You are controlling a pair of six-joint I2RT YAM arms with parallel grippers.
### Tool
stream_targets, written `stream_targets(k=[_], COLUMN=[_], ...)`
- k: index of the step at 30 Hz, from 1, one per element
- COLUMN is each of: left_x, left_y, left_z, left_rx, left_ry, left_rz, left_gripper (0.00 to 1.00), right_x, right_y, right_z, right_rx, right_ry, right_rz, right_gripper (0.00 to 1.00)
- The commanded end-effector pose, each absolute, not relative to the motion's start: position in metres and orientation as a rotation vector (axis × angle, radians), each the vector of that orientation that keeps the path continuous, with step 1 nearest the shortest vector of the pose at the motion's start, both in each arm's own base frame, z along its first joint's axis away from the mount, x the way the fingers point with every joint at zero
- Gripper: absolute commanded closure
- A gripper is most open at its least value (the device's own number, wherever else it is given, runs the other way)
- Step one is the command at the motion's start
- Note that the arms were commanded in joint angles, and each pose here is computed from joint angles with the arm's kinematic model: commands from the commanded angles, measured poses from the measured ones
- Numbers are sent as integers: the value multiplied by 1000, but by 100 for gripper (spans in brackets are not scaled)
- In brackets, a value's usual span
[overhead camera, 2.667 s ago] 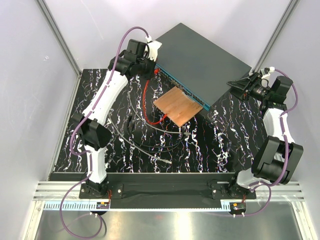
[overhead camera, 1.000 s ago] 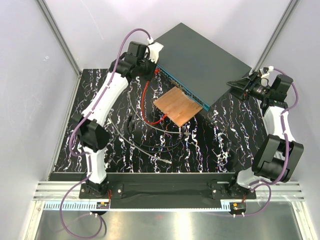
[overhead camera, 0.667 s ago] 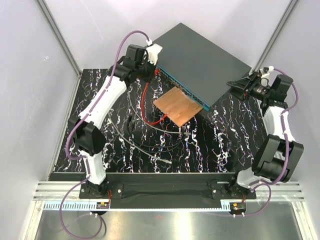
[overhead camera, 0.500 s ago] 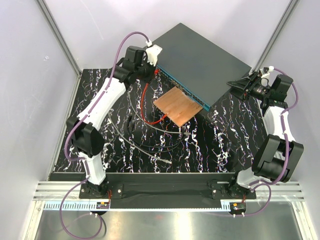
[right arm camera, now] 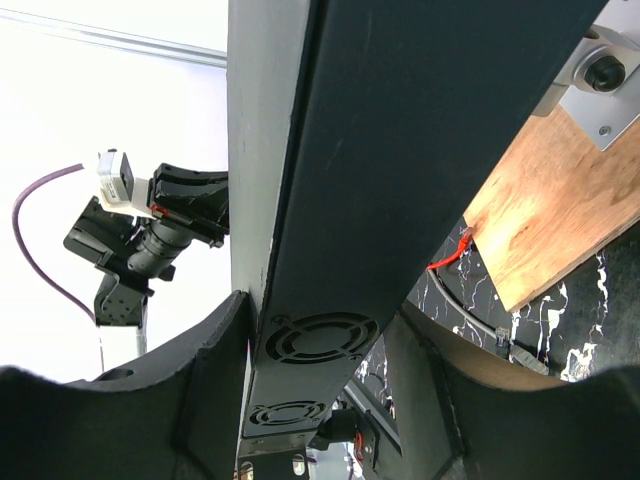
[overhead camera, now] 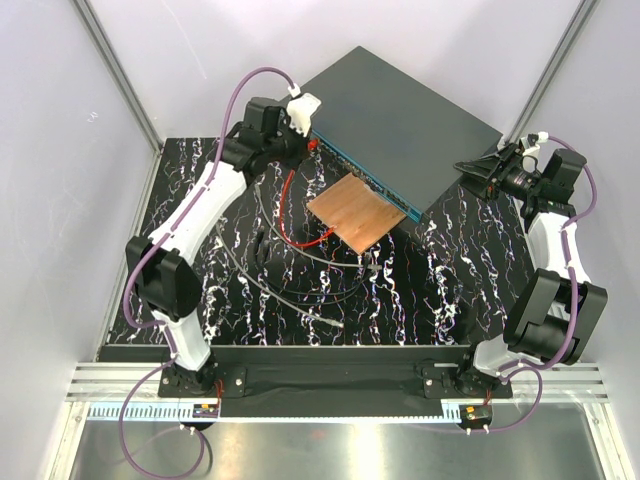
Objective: Insert the plug into the switch port
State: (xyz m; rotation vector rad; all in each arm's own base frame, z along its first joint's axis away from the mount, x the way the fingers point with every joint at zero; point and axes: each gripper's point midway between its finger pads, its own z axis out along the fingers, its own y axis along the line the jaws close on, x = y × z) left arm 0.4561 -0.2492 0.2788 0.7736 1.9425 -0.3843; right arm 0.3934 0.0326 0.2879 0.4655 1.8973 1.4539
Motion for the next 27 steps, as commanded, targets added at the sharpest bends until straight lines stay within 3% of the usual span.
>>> stream_targets(k=[1, 3, 4, 10, 12, 13, 16, 17, 18, 20, 21, 22, 27], left_x=[442, 450, 450, 433, 424, 415, 396, 390, 387, 375, 379, 377, 380], left_y=[-282, -281, -281, -266, -257, -254, -228, -208, -198, -173, -148, -135, -65], left_z=[320, 338, 342, 371, 361, 360, 351, 361, 358, 346, 340, 327, 299], left_rx=[824, 804, 803, 779, 779, 792, 765, 702, 667, 566, 496, 411, 48], left_ry=[1816, 1786, 1781, 1726, 1757, 1761, 1812, 1814, 1831, 1883, 1906, 1946, 2018], left_rz=[-577, -591, -603, -681, -692, -713, -693, -680, -689, -670, -619, -604, -375], left_gripper=[85, 77, 67, 49, 45, 43, 36, 31, 29, 23, 13, 3, 1], right_x=[413, 412, 412, 412, 412, 412, 409, 405, 404, 399, 398, 395, 381], right_y=[35, 36, 36, 36, 36, 36, 34, 34, 32, 30, 27, 25, 19], right_z=[282, 282, 283, 288, 288, 291, 291, 290, 293, 292, 292, 295, 297], right_rx=[425, 425, 416, 385, 388, 370, 369, 382, 380, 379, 384, 359, 360], right_ry=[1871, 1877, 1877, 1889, 1895, 1891, 1911, 1922, 1922, 1936, 1939, 1937, 1965], right_rz=[1330, 1331, 1325, 1316, 1316, 1307, 1287, 1285, 1273, 1247, 1228, 1202, 1127], right_gripper=[100, 100, 100, 100, 95, 90, 60, 41, 28, 13, 1, 0, 0])
